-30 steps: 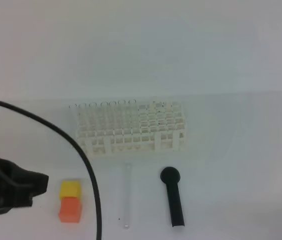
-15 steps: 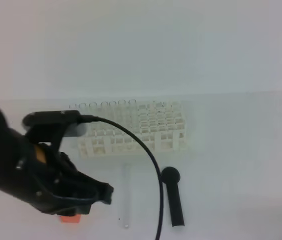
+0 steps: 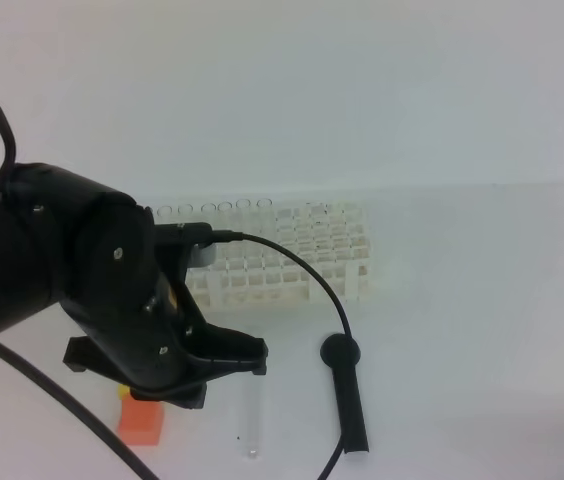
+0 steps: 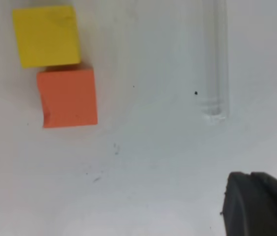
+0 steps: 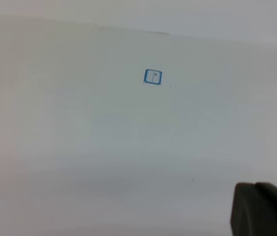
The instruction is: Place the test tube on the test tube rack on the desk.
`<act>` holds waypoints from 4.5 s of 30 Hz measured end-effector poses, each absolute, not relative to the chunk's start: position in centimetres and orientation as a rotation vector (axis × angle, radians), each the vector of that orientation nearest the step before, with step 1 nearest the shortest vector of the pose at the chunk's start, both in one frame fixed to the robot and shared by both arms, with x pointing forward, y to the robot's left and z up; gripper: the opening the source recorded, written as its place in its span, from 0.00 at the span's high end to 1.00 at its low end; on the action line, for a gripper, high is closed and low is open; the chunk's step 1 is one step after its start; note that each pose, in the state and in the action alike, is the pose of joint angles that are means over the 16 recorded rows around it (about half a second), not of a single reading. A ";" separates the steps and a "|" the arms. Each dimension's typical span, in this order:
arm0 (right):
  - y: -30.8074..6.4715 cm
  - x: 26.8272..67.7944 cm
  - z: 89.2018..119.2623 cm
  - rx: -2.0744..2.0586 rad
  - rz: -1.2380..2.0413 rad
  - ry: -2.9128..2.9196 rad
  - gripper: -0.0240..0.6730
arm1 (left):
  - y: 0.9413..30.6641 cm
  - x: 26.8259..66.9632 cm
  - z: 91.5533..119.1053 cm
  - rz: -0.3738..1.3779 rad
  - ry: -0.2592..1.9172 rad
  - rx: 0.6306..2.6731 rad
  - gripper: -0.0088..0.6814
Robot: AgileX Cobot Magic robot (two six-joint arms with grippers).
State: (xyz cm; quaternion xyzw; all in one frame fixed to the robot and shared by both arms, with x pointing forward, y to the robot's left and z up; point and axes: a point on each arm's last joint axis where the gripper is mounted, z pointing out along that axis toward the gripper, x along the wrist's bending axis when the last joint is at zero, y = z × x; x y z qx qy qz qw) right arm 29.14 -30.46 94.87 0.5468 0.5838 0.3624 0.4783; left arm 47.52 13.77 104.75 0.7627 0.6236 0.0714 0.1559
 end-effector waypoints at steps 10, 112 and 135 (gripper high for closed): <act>-30.5 29.1 94.9 1.335 0.885 1.425 0.97 | 13.5 47.8 104.4 0.204 1.772 2.217 0.99; -30.5 29.1 94.9 1.323 0.877 1.431 0.97 | 8.2 54.4 93.5 0.077 1.805 2.357 0.99; -30.5 29.1 94.9 1.323 0.877 1.431 0.97 | 11.6 48.9 104.9 0.378 1.175 1.967 0.99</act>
